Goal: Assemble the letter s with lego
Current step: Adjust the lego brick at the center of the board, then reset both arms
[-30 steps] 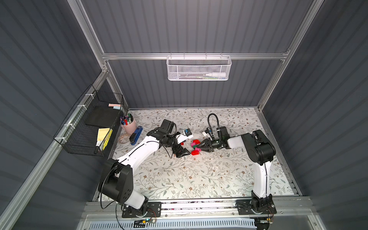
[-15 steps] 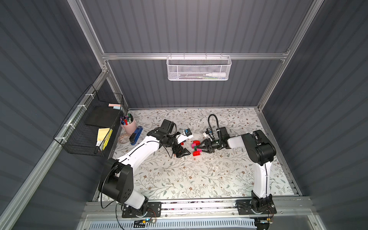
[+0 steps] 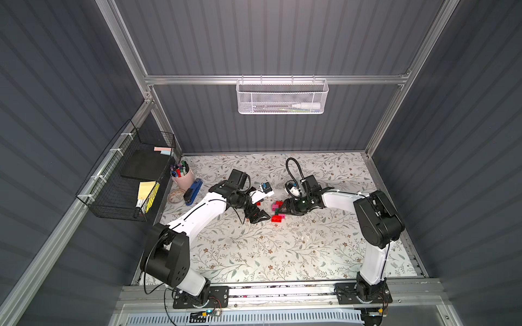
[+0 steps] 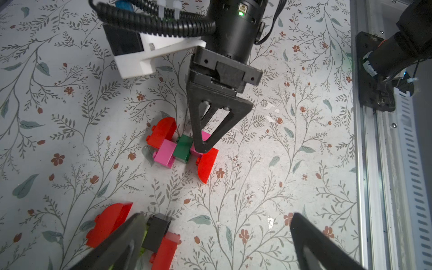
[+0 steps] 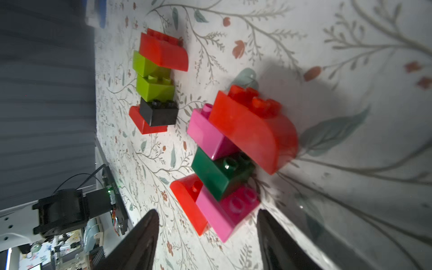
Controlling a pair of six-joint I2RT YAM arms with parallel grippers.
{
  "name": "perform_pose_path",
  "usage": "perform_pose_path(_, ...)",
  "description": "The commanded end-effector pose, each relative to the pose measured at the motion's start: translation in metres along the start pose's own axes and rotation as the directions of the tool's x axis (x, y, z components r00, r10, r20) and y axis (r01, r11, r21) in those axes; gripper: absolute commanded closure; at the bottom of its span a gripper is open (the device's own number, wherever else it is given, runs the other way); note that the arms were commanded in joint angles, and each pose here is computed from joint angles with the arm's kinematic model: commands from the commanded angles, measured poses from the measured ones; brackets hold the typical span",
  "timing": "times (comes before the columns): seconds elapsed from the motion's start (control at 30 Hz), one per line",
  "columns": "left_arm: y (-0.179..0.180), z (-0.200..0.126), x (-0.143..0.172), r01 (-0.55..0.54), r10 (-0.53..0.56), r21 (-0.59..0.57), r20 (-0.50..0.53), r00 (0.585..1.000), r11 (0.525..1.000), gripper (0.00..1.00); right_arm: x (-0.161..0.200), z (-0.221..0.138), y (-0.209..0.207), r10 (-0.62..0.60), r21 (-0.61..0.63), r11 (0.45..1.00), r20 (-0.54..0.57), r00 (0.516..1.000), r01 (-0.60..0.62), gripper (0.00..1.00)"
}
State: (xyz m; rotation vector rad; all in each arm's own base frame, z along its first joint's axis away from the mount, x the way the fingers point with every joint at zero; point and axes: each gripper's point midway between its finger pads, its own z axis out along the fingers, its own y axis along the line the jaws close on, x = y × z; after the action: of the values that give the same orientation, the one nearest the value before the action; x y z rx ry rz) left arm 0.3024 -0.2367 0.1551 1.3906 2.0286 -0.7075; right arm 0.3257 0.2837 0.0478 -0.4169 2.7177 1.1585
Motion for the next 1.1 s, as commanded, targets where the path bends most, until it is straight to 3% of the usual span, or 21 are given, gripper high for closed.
perform_pose_path(0.0,0.006,-0.006,-0.002,0.031,-0.031,-0.03,-0.004,1.0,0.999,0.0,-0.004,-0.007,-0.001,-0.042,0.084,0.996,-0.001,0.999,0.042,0.3)
perform_pose_path(0.17,0.029,-0.016,0.006,0.117,-0.124,-0.183,-0.029,0.992,0.976,0.0,-0.019,-0.032,0.005,-0.108,0.125,0.987,0.064,0.992,0.099,0.27)
perform_pose_path(0.27,0.057,-0.03,0.024,0.239,-0.266,-0.335,-0.035,0.963,0.911,0.0,-0.031,-0.06,0.011,-0.207,0.178,0.967,0.136,0.969,0.181,0.24)
perform_pose_path(0.33,0.076,-0.041,0.041,0.342,-0.381,-0.428,-0.007,0.924,0.836,0.0,-0.037,-0.084,0.006,-0.257,0.253,0.945,0.187,0.948,0.206,0.22)
perform_pose_path(0.47,0.103,-0.058,0.091,0.498,-0.578,-0.614,0.082,0.812,0.613,0.0,-0.051,-0.146,-0.017,-0.364,0.462,0.867,0.335,0.869,0.185,0.17)
perform_pose_path(0.6,0.119,-0.067,0.142,0.531,-0.655,-0.734,0.158,0.739,0.423,0.0,-0.05,-0.202,-0.042,-0.434,0.585,0.804,0.453,0.779,0.108,0.11)
perform_pose_path(0.7,0.133,-0.073,0.167,0.624,-0.704,-0.718,0.269,0.657,0.309,0.0,-0.042,-0.229,-0.065,-0.461,0.668,0.743,0.47,0.753,0.038,0.05)
perform_pose_path(0.83,0.149,-0.073,0.181,0.596,-0.669,-0.757,0.299,0.681,0.269,0.0,-0.029,-0.243,-0.096,-0.512,0.769,0.639,0.442,0.737,-0.017,0.01)
perform_pose_path(0.87,0.151,-0.073,0.186,0.594,-0.659,-0.763,0.312,0.684,0.255,0.0,-0.028,-0.254,-0.096,-0.536,0.783,0.621,0.462,0.706,-0.04,0.01)
perform_pose_path(1.03,0.16,-0.073,0.193,0.568,-0.563,-0.785,0.36,0.743,0.248,0.0,-0.021,-0.262,-0.126,-0.553,0.797,0.591,0.513,0.656,-0.125,0.01)
perform_pose_path(1.07,0.162,-0.072,0.194,0.563,-0.549,-0.788,0.364,0.753,0.249,0.01,-0.019,-0.257,-0.138,-0.54,0.795,0.592,0.516,0.665,-0.135,0.01)
